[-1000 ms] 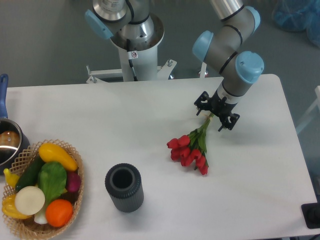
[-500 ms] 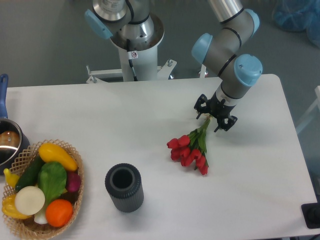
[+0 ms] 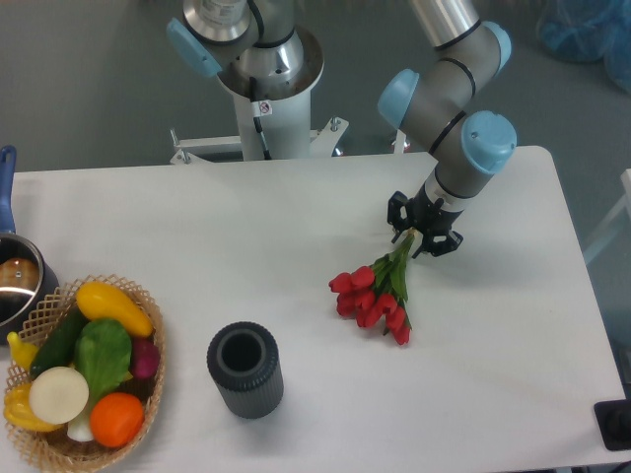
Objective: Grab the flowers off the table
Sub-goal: 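Close the gripper around the green tulip stems, then lift the gripped red tulips up off the table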
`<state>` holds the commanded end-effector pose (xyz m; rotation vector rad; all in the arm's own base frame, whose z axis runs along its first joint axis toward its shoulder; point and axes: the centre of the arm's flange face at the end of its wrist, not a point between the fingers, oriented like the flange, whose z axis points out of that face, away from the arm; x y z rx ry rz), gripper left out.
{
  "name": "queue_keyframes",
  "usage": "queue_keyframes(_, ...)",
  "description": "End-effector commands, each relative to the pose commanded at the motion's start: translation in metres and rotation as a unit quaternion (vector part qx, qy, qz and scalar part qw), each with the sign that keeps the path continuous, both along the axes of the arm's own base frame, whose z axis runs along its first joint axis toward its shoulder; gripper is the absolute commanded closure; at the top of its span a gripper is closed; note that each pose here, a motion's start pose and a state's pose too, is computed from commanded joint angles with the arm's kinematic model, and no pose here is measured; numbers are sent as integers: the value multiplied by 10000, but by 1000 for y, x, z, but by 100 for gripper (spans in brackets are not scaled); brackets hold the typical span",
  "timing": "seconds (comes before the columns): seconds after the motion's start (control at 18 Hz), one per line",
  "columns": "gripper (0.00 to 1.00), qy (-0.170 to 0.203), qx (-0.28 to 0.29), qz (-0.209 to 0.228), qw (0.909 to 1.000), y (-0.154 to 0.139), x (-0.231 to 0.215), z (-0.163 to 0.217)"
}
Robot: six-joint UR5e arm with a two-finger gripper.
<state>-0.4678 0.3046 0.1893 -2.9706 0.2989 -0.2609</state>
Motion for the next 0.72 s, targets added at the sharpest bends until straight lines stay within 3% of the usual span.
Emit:
queue_keyframes(0.11,87,19,-10,5,10000,-1,-2,1)
queue_keyframes(0.5,90,127,8,34,9999,-3,-11,13)
queue_keyframes(0.72,90,336,78,82,9994,-4,-19,55)
